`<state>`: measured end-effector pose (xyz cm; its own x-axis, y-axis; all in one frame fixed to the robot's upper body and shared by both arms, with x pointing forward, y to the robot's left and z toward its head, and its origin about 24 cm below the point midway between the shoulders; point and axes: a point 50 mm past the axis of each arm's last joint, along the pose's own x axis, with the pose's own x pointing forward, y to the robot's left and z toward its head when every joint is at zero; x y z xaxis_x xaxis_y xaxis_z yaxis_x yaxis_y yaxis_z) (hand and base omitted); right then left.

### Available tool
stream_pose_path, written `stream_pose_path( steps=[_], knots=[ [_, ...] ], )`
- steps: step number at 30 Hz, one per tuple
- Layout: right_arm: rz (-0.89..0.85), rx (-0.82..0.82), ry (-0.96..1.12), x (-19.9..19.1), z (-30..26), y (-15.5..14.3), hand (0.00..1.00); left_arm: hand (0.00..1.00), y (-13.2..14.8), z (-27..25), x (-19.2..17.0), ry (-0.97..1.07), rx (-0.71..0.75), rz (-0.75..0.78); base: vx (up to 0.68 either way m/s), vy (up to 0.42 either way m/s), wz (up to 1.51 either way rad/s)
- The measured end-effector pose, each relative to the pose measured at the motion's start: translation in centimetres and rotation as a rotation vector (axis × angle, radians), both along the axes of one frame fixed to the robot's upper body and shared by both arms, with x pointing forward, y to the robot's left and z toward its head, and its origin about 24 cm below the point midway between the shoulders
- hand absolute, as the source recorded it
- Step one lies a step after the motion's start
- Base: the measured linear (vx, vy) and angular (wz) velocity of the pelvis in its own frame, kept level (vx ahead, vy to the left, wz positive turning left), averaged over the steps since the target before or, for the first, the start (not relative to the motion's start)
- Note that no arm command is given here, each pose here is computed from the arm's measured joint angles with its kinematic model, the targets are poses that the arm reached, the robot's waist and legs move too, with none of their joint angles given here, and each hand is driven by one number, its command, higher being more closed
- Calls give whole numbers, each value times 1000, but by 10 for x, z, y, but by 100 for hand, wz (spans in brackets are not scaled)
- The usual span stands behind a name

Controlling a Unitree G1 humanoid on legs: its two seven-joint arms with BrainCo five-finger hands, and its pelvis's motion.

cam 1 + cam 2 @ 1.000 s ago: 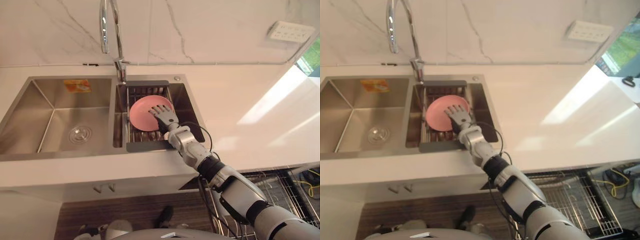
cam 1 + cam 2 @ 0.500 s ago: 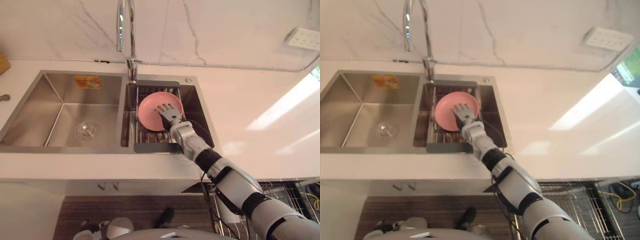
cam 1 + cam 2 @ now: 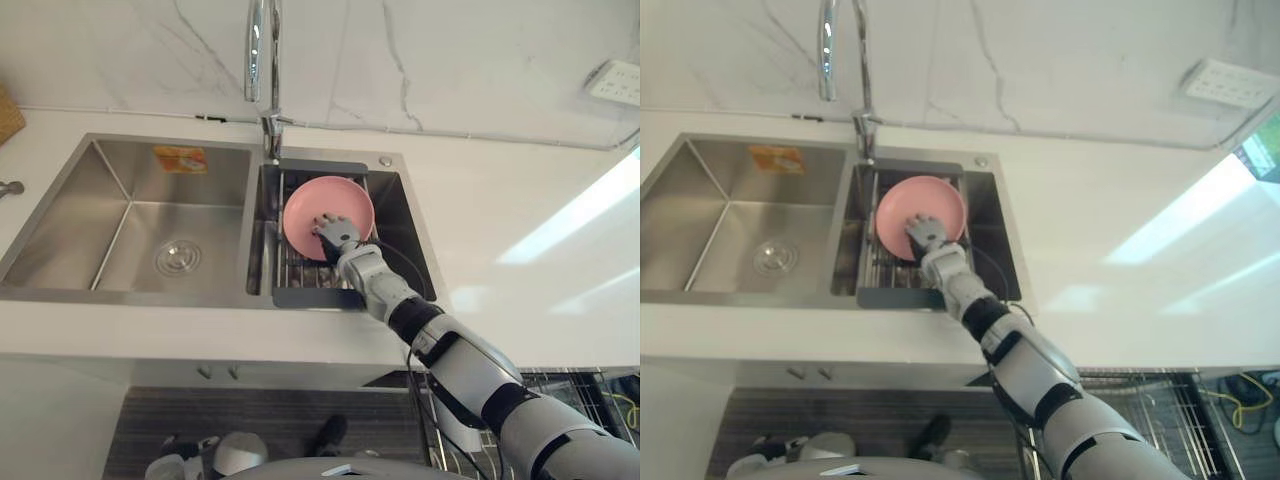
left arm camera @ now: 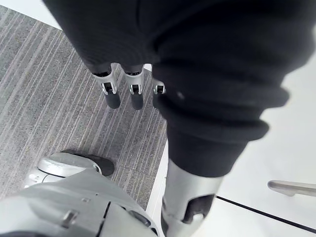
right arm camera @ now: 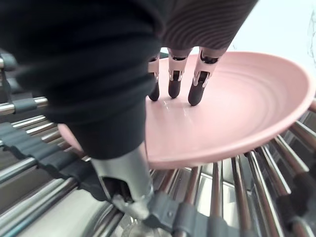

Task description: Walk over to the sink, pick up the cup, carry it to the dishwasher, place the cup inside the dishwasher, then close the dishwasher door

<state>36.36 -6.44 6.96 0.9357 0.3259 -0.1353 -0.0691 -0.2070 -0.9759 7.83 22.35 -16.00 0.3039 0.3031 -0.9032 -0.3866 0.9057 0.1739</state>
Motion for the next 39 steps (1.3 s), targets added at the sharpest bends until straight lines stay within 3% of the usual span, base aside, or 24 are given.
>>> stream_pose_path(
  steps=[8,16,23,36,37,39],
  knots=[
    [10,104,-88,-8,4,5,100,0,2,1,1,-3,8,3,10,14,-11],
    [86,456,-215,-32,42,10,100,0,5,1,2,-21,8,53,37,38,-21],
    [207,620,-316,-63,73,1,100,0,5,1,0,-7,17,66,-14,23,-15],
    [301,739,-242,-96,65,-2,100,0,-2,-6,-33,99,13,76,-45,-54,-5],
    [305,742,-237,-96,65,-2,0,0,-2,-7,-35,113,12,78,124,-81,-4],
    [316,744,-223,-97,68,-2,0,0,-3,-8,-41,136,11,78,63,-124,-11]
  ],
)
